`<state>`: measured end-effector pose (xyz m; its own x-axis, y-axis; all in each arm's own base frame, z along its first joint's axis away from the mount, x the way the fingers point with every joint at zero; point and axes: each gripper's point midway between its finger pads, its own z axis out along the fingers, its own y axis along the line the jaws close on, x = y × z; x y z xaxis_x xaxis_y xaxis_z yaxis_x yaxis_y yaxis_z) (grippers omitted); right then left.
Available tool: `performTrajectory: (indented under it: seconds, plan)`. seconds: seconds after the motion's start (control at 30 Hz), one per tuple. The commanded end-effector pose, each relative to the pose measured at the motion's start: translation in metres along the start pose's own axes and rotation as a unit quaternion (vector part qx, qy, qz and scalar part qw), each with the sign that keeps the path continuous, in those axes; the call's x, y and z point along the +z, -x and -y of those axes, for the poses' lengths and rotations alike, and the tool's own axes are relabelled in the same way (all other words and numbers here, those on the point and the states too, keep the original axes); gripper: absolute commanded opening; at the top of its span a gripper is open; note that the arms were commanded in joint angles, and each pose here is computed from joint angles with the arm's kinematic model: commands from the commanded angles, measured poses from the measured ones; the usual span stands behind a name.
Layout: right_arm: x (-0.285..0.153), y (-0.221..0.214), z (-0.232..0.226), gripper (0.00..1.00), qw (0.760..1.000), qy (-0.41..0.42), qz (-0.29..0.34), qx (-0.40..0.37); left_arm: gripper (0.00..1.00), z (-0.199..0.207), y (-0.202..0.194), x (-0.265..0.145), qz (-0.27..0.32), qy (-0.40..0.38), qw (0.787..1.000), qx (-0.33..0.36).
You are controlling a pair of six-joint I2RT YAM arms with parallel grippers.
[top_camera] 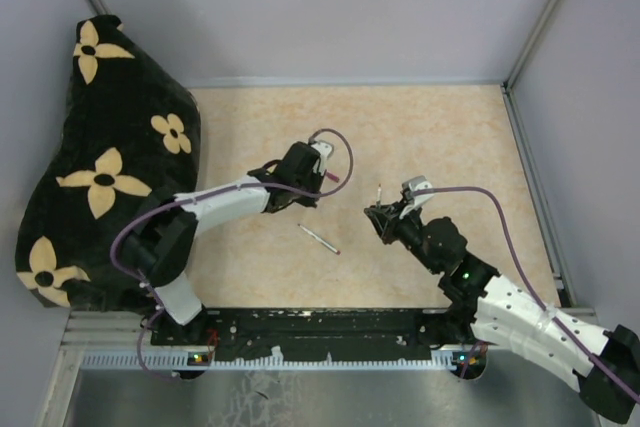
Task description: Insert the pens into the pen caps
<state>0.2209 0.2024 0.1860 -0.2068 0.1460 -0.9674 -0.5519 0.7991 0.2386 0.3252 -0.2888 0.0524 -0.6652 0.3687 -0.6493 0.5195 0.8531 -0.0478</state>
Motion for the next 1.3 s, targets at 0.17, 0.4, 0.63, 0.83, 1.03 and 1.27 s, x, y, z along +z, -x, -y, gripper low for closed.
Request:
performTrajectory:
  seconds: [0.17, 0.4, 0.63, 0.83, 1.03, 1.27]
  plan:
    - [0.003, 0.021, -0.024, 0.0, 0.995, 0.072, 0.064, 0.0, 0.0, 0.055, 0.101, -0.115, 0.297, -0.188, 0.932, -0.083]
    - [0.008, 0.014, -0.044, 0.0, 0.991, 0.125, 0.046, 0.001, 0.0, 0.092, 0.134, -0.19, 0.431, -0.341, 0.83, -0.094]
    - [0.009, 0.012, -0.06, 0.0, 0.985, 0.165, 0.049, 0.026, 0.0, 0.11, 0.134, -0.218, 0.468, -0.435, 0.762, -0.105]
    - [0.011, 0.012, -0.064, 0.0, 0.982, 0.175, 0.053, 0.037, 0.0, 0.117, 0.13, -0.232, 0.486, -0.475, 0.727, -0.1]
    - [0.011, 0.014, -0.065, 0.0, 0.982, 0.176, 0.054, 0.043, 0.0, 0.127, 0.126, -0.24, 0.494, -0.483, 0.717, -0.089]
    - [0.011, 0.015, -0.065, 0.0, 0.982, 0.176, 0.054, 0.046, 0.0, 0.137, 0.124, -0.234, 0.486, -0.472, 0.73, -0.09]
